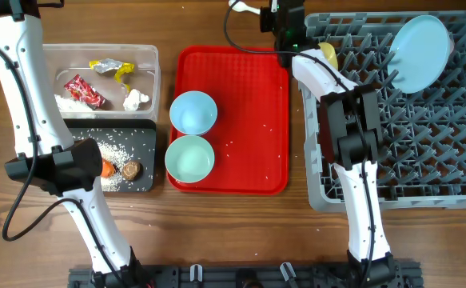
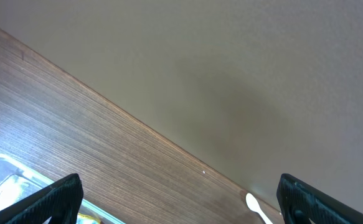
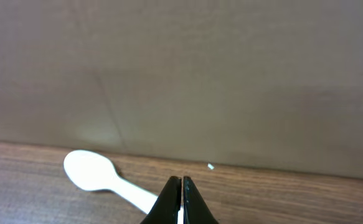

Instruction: Sort waste into correct bins and load items into the dishwasher rack

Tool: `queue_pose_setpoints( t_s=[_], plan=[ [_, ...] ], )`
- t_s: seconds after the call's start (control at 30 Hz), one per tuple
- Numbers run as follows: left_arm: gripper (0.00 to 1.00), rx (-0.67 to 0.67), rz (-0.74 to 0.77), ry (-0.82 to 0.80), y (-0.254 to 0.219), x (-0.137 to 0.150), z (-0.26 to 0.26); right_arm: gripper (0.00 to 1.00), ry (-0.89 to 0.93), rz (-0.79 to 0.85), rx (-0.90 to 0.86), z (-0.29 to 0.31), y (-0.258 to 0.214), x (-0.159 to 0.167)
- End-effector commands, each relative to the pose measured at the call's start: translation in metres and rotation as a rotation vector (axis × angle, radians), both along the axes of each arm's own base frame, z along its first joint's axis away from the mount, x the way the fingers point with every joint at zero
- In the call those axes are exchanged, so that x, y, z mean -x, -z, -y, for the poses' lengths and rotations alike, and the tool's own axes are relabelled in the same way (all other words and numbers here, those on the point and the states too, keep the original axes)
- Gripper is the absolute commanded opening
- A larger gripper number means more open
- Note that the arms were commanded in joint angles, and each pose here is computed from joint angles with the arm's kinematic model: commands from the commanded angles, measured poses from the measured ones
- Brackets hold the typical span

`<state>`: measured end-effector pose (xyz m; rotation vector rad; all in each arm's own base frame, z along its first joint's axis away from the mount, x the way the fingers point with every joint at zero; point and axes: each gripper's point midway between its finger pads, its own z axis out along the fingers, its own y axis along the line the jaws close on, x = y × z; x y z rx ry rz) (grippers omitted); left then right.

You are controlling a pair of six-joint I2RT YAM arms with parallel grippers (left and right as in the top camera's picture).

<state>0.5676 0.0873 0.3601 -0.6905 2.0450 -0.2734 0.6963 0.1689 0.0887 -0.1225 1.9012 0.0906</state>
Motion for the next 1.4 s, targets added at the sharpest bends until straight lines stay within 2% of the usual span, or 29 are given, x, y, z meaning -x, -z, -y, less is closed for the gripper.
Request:
queue_pose_setpoints(
  t_s=[0.0, 0.27, 0.63, 0.83, 1.07, 1.27, 1.37],
  plan=[
    [1.0, 0.012, -0.01, -0.004, 0.005, -0.001, -0.003, 0.04, 0.037, -0.022, 0.01, 0.007, 0.031, -0.003],
    [1.0, 0.011, -0.01, -0.004, 0.005, -0.001, -0.003, 0.04, 0.083, 0.015, -0.043, 0.015, 0.051, -0.009],
    [1.0, 0.012, -0.01, -0.004, 0.005, -0.001, -0.003, 0.04, 0.155, -0.066, -0.186, 0.037, 0.081, -0.016],
    [1.0, 0.011, -0.01, -0.004, 0.005, -0.001, -0.003, 0.04, 0.155, -0.14, -0.184, 0.025, 0.03, -0.026],
    [1.0, 0.012, -0.01, -0.004, 0.005, -0.001, -0.003, 0.04, 0.126, -0.134, -0.225, 0.015, 0.027, -0.027],
    [1.0, 0.011, -0.01, -0.004, 0.005, -0.001, -0.003, 0.04, 0.121, -0.114, -0.239, 0.014, 0.052, -0.032],
    [1.0, 0.011, -0.01, -0.004, 0.005, -0.001, -0.003, 0.04, 0.136, -0.125, -0.268, 0.016, 0.079, -0.032]
  ],
)
